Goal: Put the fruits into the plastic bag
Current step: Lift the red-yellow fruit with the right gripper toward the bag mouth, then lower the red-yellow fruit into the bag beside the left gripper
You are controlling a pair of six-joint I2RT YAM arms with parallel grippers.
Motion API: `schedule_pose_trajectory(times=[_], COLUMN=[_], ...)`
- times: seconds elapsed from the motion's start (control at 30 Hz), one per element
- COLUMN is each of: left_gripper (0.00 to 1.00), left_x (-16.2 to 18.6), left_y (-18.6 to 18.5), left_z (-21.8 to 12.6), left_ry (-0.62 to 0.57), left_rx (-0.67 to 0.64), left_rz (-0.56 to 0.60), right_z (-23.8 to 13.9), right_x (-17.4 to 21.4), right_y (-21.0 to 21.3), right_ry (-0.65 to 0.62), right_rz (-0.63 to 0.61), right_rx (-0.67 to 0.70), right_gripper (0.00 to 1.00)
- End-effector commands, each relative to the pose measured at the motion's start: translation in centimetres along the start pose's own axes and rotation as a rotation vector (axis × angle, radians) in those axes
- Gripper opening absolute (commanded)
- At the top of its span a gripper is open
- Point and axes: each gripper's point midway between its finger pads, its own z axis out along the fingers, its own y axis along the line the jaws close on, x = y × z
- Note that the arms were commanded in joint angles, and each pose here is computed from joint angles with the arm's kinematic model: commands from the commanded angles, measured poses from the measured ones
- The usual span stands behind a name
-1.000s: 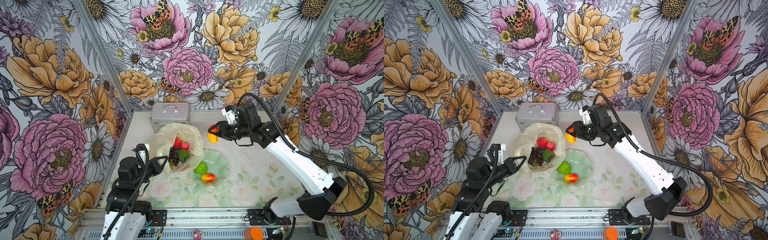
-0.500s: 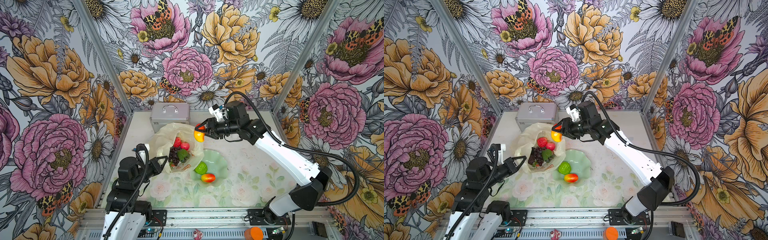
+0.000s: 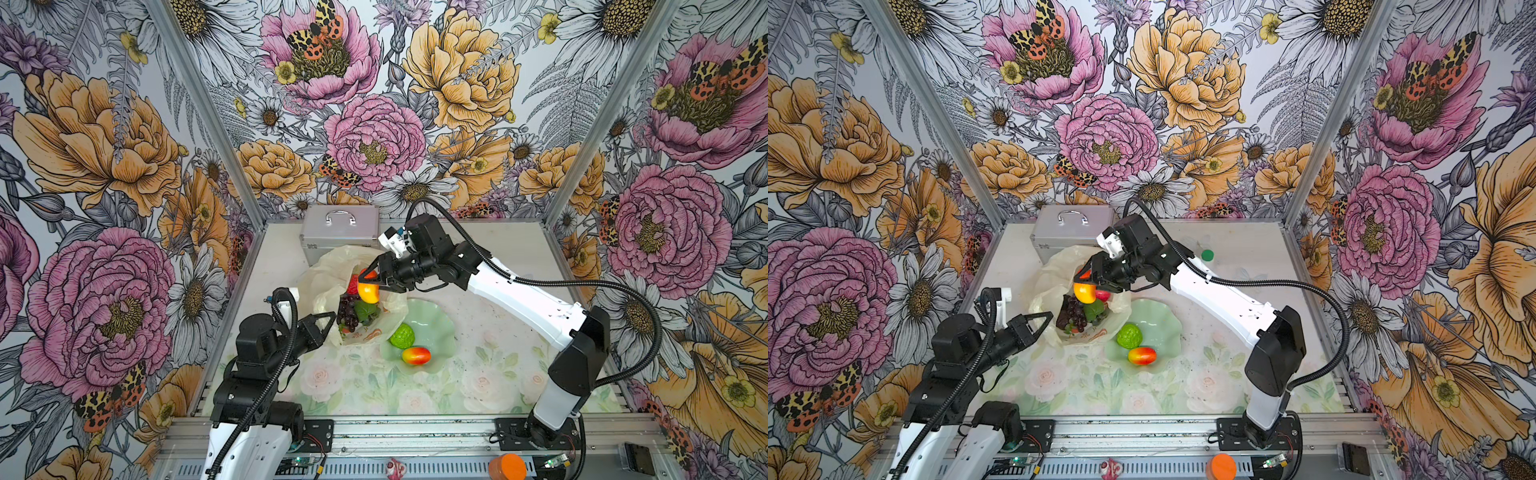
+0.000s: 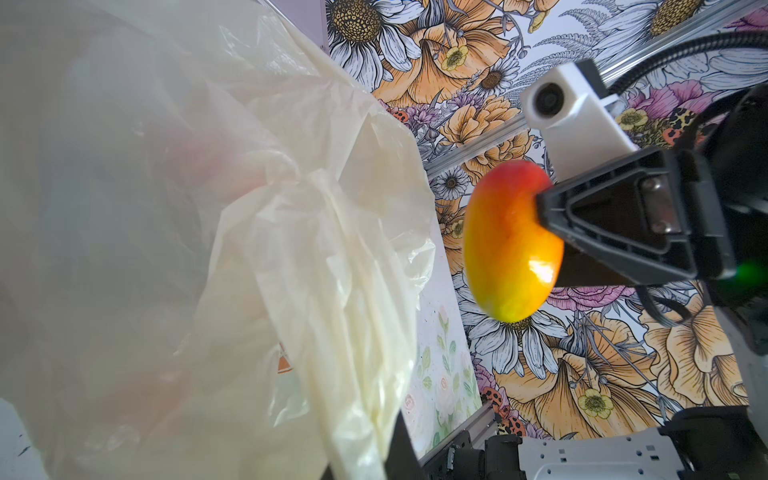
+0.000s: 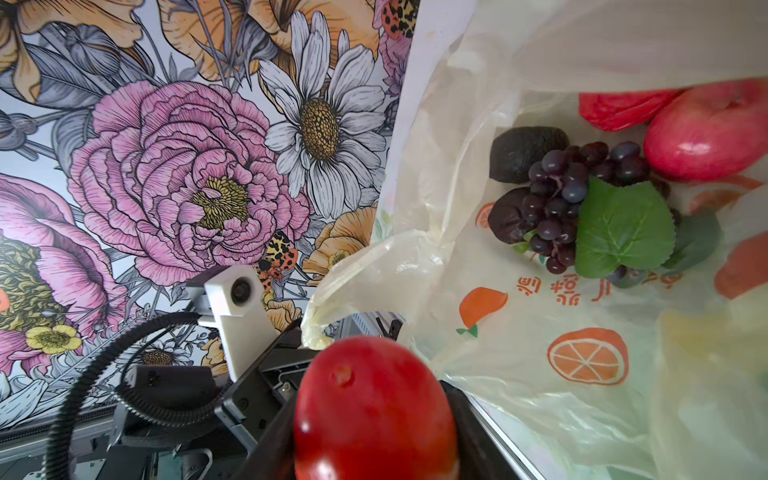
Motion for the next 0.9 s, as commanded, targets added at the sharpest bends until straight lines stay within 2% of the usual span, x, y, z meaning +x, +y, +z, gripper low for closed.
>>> schedule_pose_trajectory(times=[0.0, 0.43, 0.87], left_gripper=[0.0, 0.0, 0.0], left_x=[0.0, -0.1, -0.2], left_y=[0.2, 0.3, 0.2], left_z=[-0.1, -0.2, -0.3], left_ry=[-0.013, -0.019, -0.023], left_rx=[-0.003, -0.005, -0.003], left_rz=[0.02, 0.02, 0.023], right_z=[1.6, 6.4, 10.1], right_x=[0.7, 1.8, 0.8], right_y=[1.0, -1.9, -4.2], right_ry=[0.037, 0.137, 0.176], right_rz=[-0.036, 0.001, 0.034], right_rx=[-0.026, 0.002, 0.013], right_gripper=[0.41, 0.41, 0.42])
